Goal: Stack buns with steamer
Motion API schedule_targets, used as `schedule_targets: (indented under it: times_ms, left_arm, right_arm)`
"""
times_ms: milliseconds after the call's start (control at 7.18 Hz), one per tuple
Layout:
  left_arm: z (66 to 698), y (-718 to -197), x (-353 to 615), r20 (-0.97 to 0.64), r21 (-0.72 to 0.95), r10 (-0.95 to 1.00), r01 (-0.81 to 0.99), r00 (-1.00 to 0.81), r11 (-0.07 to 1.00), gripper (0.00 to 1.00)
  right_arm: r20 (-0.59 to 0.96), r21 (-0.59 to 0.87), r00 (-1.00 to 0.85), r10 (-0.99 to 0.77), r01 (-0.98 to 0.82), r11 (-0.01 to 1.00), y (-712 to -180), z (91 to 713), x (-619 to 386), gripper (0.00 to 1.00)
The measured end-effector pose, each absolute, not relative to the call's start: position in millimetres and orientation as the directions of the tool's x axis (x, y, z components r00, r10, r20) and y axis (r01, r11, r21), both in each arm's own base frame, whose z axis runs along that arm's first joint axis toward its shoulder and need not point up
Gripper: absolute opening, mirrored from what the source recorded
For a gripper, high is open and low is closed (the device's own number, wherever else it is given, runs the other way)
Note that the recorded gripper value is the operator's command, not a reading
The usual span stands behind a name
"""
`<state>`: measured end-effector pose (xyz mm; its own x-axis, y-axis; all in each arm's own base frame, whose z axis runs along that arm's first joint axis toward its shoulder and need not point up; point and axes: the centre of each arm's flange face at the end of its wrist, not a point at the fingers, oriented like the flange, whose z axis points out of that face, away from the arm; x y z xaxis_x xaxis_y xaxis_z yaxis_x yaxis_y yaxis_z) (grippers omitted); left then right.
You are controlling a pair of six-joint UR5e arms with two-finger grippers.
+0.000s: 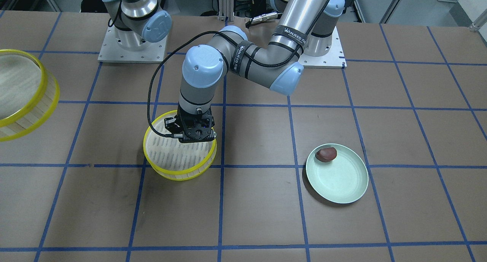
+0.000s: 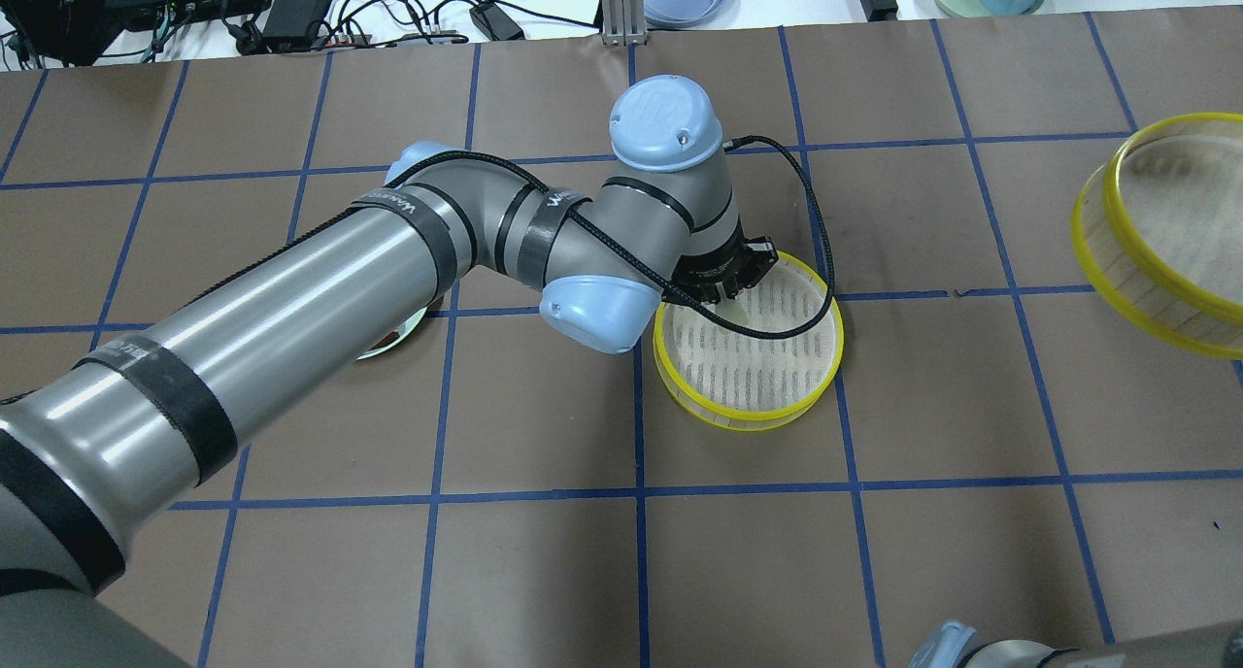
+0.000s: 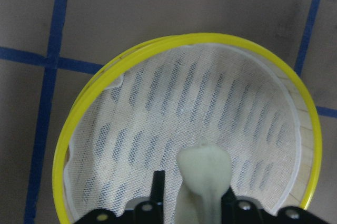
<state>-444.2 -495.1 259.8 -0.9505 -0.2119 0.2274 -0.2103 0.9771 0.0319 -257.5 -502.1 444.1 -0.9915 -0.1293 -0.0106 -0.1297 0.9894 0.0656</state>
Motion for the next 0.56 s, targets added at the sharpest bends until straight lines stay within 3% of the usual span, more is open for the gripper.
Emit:
schedule_targets:
  times_ms: [557]
  left_arm:
    - [257.7,-494.4,-445.0,0.226,0.034,-0.211,-0.209,-0.951,0.977,1.00]
  right_arm:
    - [-0.001,0.063,-0.997,-0.071,-0.071,0.995,-494.3,444.9,-242.9,0.00]
